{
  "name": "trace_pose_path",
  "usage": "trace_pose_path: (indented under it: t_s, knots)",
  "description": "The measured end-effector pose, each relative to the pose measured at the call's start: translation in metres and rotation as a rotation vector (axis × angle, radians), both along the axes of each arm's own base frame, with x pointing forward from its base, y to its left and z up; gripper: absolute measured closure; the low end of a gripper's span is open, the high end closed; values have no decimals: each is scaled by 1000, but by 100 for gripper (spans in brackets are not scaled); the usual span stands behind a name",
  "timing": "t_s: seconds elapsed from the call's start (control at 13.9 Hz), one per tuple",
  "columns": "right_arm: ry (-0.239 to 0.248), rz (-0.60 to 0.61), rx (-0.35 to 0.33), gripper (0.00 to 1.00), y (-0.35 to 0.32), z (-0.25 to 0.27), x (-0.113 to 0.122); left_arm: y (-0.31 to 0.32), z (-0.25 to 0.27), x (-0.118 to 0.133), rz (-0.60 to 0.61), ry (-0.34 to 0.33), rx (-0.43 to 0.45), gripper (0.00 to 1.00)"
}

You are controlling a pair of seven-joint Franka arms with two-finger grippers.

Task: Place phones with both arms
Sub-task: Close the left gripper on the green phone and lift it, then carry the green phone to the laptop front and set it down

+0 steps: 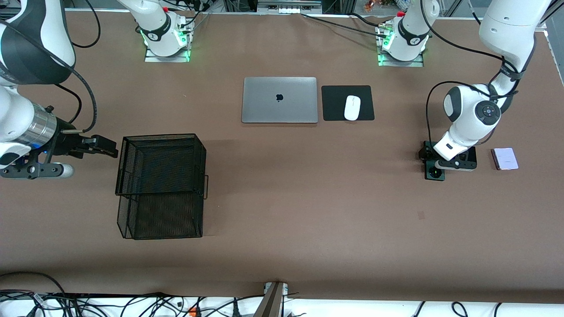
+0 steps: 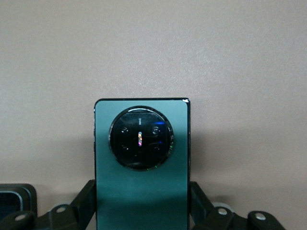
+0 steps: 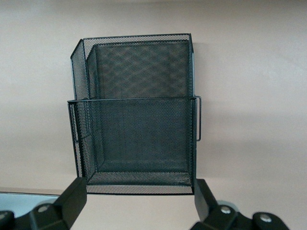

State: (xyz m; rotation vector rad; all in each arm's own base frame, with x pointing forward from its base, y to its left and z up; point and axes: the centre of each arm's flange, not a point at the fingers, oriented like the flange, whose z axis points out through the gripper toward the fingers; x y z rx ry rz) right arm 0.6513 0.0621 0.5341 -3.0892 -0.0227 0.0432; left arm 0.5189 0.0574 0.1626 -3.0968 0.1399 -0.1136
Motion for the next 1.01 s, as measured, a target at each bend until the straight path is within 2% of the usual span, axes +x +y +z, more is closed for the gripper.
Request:
trace_pose_path:
  t_s: [0.29,0.58,0.79,1.01]
  knots:
    - [0,1,0,0,1,0,0,-16,27,43,-17,70,-14,21]
    - [0,1,-1,0,1,0,0,-39,51,74,7,36,-31,21]
    - [6,-1,-3,0,0,-2,0,-104,57,88,83,13,-82,21]
    - [8,-1,-3,0,0,-3,0,-186,55,89,118,9,-109,21]
